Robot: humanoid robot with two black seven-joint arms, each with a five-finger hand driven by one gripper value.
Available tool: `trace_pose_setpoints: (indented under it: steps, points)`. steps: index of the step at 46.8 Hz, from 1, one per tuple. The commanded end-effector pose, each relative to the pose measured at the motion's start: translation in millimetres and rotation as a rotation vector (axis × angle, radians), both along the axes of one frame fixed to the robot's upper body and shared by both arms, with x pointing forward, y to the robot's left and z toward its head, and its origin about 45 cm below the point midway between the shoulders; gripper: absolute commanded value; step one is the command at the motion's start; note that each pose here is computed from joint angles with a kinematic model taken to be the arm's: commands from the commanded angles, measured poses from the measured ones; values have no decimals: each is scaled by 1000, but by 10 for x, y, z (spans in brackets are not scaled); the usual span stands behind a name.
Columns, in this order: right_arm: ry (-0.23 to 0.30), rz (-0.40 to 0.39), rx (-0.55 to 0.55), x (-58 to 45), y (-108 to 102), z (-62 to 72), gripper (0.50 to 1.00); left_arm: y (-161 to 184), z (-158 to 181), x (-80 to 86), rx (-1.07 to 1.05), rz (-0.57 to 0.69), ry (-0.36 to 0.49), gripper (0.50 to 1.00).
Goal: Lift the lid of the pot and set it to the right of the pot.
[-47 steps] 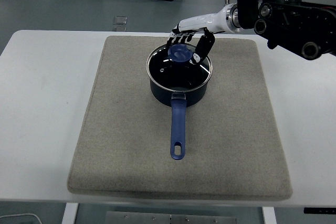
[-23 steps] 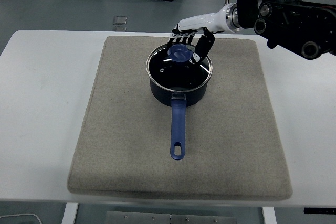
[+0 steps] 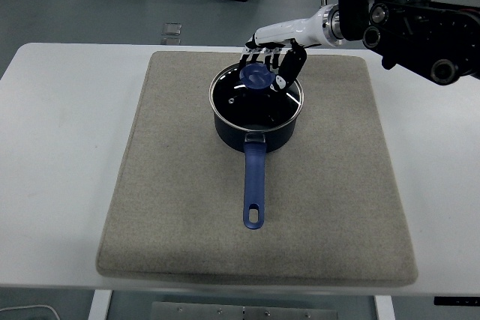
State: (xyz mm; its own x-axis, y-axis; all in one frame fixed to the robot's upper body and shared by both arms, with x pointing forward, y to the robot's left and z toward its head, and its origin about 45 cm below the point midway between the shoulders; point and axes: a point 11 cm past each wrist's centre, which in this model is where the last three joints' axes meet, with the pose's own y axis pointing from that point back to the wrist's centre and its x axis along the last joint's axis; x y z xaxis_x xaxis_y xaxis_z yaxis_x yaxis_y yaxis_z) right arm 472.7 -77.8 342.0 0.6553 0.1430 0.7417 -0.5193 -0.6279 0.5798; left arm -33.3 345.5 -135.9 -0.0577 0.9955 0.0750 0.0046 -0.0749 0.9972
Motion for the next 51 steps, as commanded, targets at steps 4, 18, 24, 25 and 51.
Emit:
trace_pose_setpoints:
  steps: [4,18,24,25,51]
  points:
    - [0,-1,-2,2,-7,6,580,0,0,0,0,0,0,1000]
    - [-8,-1,-1,14,-14,62,578,0,0,0,0,0,0,1000]
    - [-11,-4,2,21,-22,85,578,0,0,0,0,0,0,1000]
    - [-10,-4,3,21,-22,85,578,0,0,0,0,0,0,1000]
    - [-4,-17,11,38,-79,118,523,0,0,0,0,0,0,1000]
